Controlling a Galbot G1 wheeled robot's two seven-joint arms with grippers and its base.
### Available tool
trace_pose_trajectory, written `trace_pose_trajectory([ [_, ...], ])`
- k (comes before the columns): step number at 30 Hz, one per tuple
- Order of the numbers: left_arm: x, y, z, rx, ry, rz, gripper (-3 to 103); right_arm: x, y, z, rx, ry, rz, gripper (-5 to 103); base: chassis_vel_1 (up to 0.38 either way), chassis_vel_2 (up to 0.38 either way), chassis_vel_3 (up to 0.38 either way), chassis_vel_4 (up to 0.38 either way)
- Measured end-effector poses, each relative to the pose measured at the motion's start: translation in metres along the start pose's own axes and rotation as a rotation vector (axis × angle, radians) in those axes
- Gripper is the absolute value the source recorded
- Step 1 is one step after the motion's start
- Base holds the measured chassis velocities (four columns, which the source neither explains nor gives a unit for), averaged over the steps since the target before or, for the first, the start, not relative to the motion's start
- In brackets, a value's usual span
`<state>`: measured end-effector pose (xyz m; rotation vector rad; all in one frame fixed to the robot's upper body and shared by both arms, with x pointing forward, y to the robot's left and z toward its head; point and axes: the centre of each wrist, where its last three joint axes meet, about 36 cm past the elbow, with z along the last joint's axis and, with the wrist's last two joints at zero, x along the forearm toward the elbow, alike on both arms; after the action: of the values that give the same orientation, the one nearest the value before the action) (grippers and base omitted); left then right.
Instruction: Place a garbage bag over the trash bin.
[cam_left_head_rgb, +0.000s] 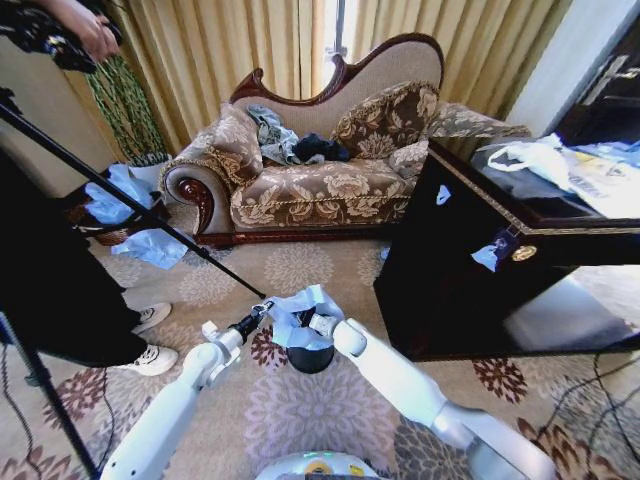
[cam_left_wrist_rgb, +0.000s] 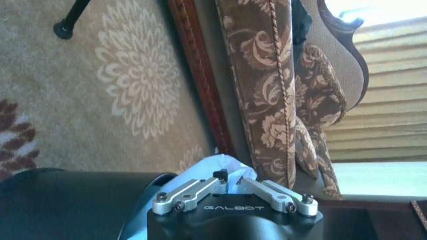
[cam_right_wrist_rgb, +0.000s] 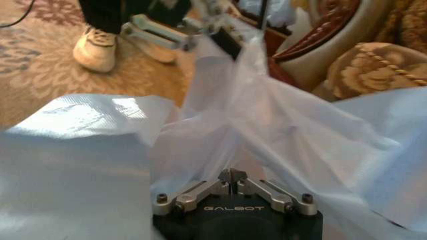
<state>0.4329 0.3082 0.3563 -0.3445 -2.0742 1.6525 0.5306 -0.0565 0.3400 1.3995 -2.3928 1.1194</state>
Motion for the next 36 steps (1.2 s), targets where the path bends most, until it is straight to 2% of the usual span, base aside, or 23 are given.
trace_pose_trajectory([
  [3,-0.004,0.0,-0.001,-0.001,-0.007,0.005,0,-0.012,0.001,0.0,0.015,0.012,-0.021,0,0.0,0.0,0.0,0.0],
  [10,-0.005,0.001,-0.002,-0.014,-0.014,0.007,0,-0.029,-0.015,0.0,0.075,0.035,-0.05,0,0.0,0.0,0.0,0.0],
  [14,-0.003,0.001,0.0,-0.015,-0.011,0.008,0,-0.027,-0.019,0.0,0.103,0.043,-0.065,0,0.0,0.0,0.0,0.0],
  [21,0.001,0.003,0.011,-0.013,0.001,0.007,0,-0.017,-0.035,0.001,0.204,0.069,-0.13,0,0.0,0.0,0.0,0.0],
  [27,0.004,0.0,0.01,-0.019,0.0,0.013,0,-0.007,-0.033,-0.011,0.244,0.071,-0.166,0,0.0,0.0,0.0,0.0],
  [29,0.006,-0.001,0.01,-0.02,-0.003,0.016,0,0.0,-0.031,-0.018,0.254,0.076,-0.184,-3,0.0,0.0,0.0,0.0],
  [30,0.007,-0.001,0.01,-0.02,-0.003,0.016,0,0.004,-0.031,-0.028,0.266,0.062,-0.187,8,0.0,0.0,0.0,0.0],
  [31,0.007,-0.001,0.01,-0.02,-0.003,0.016,0,0.004,-0.031,-0.028,0.266,0.062,-0.187,8,0.0,0.0,0.0,0.0],
  [33,0.007,0.002,0.011,-0.016,-0.005,0.01,0,0.007,-0.026,-0.031,0.273,0.057,-0.196,18,0.0,0.0,0.0,0.0],
  [36,0.007,0.005,0.012,-0.017,-0.008,0.006,0,0.007,-0.023,-0.029,0.276,0.063,-0.201,24,0.0,0.0,0.0,0.0],
])
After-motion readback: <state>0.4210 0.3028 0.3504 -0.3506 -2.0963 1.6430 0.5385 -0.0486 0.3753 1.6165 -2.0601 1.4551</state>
